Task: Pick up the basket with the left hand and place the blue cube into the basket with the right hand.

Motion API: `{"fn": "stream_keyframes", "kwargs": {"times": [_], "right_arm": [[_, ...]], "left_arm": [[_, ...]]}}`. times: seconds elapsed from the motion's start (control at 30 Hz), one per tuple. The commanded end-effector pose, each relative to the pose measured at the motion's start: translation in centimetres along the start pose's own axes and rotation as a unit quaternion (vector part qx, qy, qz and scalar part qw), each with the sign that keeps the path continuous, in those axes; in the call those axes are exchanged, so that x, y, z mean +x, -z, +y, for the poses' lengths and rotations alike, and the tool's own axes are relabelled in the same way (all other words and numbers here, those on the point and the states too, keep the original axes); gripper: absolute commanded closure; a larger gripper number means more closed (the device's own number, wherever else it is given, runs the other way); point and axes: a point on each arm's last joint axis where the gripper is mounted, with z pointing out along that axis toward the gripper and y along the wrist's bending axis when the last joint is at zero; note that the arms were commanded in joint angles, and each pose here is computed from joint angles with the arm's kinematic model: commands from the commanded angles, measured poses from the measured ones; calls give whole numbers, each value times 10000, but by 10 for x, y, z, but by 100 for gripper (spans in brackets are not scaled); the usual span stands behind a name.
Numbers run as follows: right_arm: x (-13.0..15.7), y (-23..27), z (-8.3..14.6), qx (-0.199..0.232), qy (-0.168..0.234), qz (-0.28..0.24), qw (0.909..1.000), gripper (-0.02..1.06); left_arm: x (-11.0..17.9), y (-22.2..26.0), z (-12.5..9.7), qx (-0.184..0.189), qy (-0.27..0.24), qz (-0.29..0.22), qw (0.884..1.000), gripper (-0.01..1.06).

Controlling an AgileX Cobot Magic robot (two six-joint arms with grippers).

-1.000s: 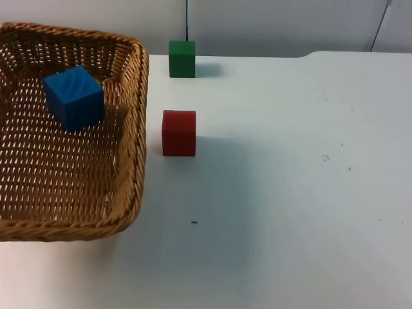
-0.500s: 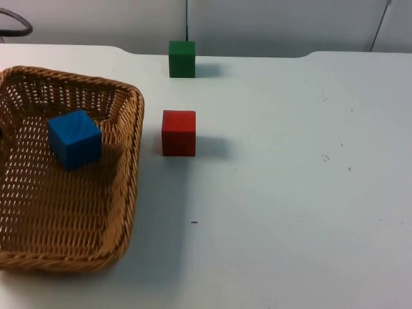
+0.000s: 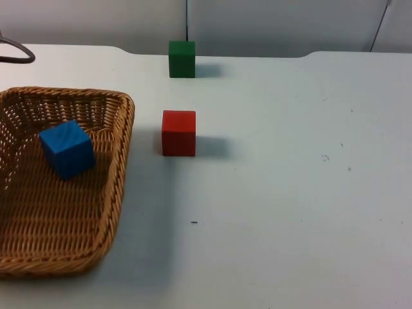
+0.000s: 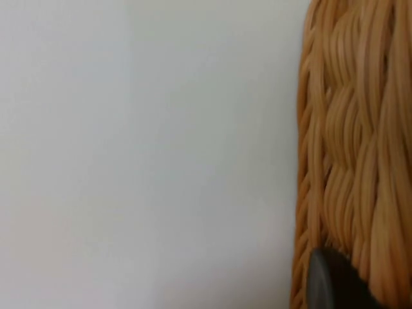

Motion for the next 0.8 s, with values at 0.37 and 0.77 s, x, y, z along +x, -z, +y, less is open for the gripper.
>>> {"fn": "stream_keyframes", "kwargs": {"times": [0.37, 0.77], "right_arm": [[-1, 27, 2, 47, -128, -342, 9993, 27], [-1, 27, 1, 95, -42, -330, 9994, 27]], "left_arm": [[-4, 1, 4, -306, -210, -125, 9992, 103], [-3, 1, 5, -368, -284, -85, 9989, 25]]}}
